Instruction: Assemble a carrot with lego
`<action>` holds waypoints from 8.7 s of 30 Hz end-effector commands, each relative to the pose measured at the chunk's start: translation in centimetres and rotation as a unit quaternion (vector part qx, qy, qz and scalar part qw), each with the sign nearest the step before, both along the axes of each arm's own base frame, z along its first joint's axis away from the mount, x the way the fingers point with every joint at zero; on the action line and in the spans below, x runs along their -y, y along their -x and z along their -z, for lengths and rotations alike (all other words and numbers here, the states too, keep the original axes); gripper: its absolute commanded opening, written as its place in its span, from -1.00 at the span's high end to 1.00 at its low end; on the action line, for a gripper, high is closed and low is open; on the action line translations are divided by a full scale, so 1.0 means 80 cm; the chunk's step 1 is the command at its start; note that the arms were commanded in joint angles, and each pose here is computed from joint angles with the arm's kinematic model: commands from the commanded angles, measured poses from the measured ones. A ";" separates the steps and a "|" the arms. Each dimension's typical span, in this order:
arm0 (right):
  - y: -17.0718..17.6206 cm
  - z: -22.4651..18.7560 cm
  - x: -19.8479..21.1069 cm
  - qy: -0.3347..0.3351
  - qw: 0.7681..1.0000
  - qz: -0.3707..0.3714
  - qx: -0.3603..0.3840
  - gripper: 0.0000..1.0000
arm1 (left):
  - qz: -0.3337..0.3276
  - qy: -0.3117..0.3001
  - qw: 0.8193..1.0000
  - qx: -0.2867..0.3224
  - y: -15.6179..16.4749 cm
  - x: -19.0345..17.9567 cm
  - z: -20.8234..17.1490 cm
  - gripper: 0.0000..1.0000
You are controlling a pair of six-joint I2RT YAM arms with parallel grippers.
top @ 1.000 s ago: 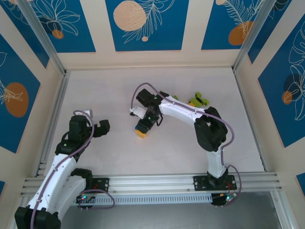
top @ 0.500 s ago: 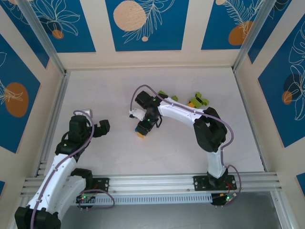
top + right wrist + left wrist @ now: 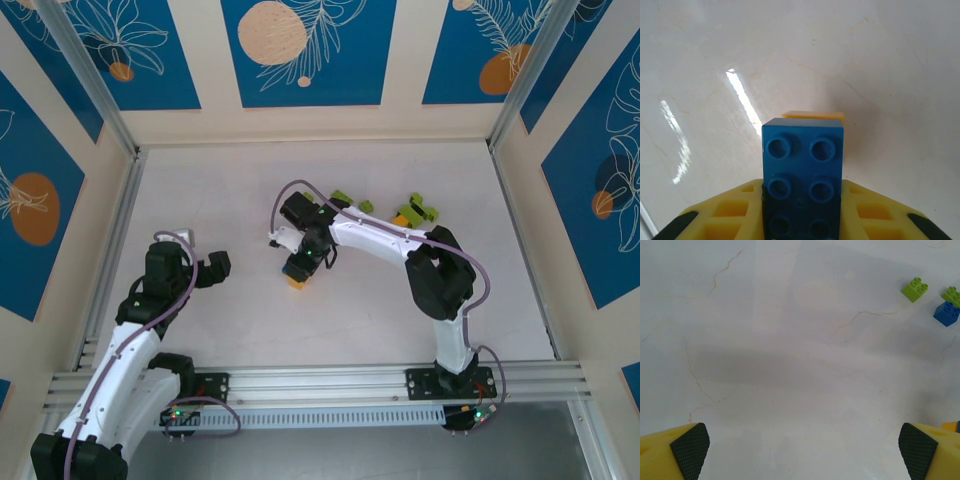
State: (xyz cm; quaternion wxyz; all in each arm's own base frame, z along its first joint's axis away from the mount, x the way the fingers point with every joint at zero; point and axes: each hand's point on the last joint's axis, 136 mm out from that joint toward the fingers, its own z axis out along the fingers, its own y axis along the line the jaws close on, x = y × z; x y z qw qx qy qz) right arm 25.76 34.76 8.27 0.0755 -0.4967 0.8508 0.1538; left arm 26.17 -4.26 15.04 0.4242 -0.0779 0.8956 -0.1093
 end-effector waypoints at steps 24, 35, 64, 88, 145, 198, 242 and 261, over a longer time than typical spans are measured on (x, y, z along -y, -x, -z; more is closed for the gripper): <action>0.039 0.070 0.032 0.084 0.994 0.045 -0.062 0.47 | 0.004 0.004 1.000 0.003 -0.001 -0.001 0.001 -1.00; 0.050 0.112 0.067 0.167 0.983 0.043 -0.061 0.49 | 0.004 0.005 1.000 0.004 -0.001 -0.001 0.000 -1.00; 0.102 0.085 0.042 0.140 0.984 -0.088 -0.063 0.48 | 0.005 0.007 1.000 0.005 -0.001 -0.001 -0.001 -1.00; 0.151 0.047 0.052 0.139 0.970 -0.184 -0.075 0.45 | 0.004 0.007 1.000 0.005 -0.002 -0.001 -0.001 -1.00; -0.265 -0.004 0.078 0.016 0.991 0.074 0.110 -0.49 | 0.010 0.016 1.000 0.004 -0.003 0.002 0.001 -1.00; -0.253 0.041 0.082 -0.006 0.996 0.090 0.027 0.35 | 0.010 0.022 1.000 0.003 -0.008 0.000 0.003 -1.00; 0.124 -0.042 0.030 0.052 0.997 0.040 0.039 0.44 | 0.012 0.027 1.000 0.004 -0.007 0.002 0.002 -1.00; 0.144 -0.032 0.020 0.048 0.999 0.018 0.011 0.44 | 0.014 0.028 1.000 0.003 -0.006 0.003 0.003 -1.00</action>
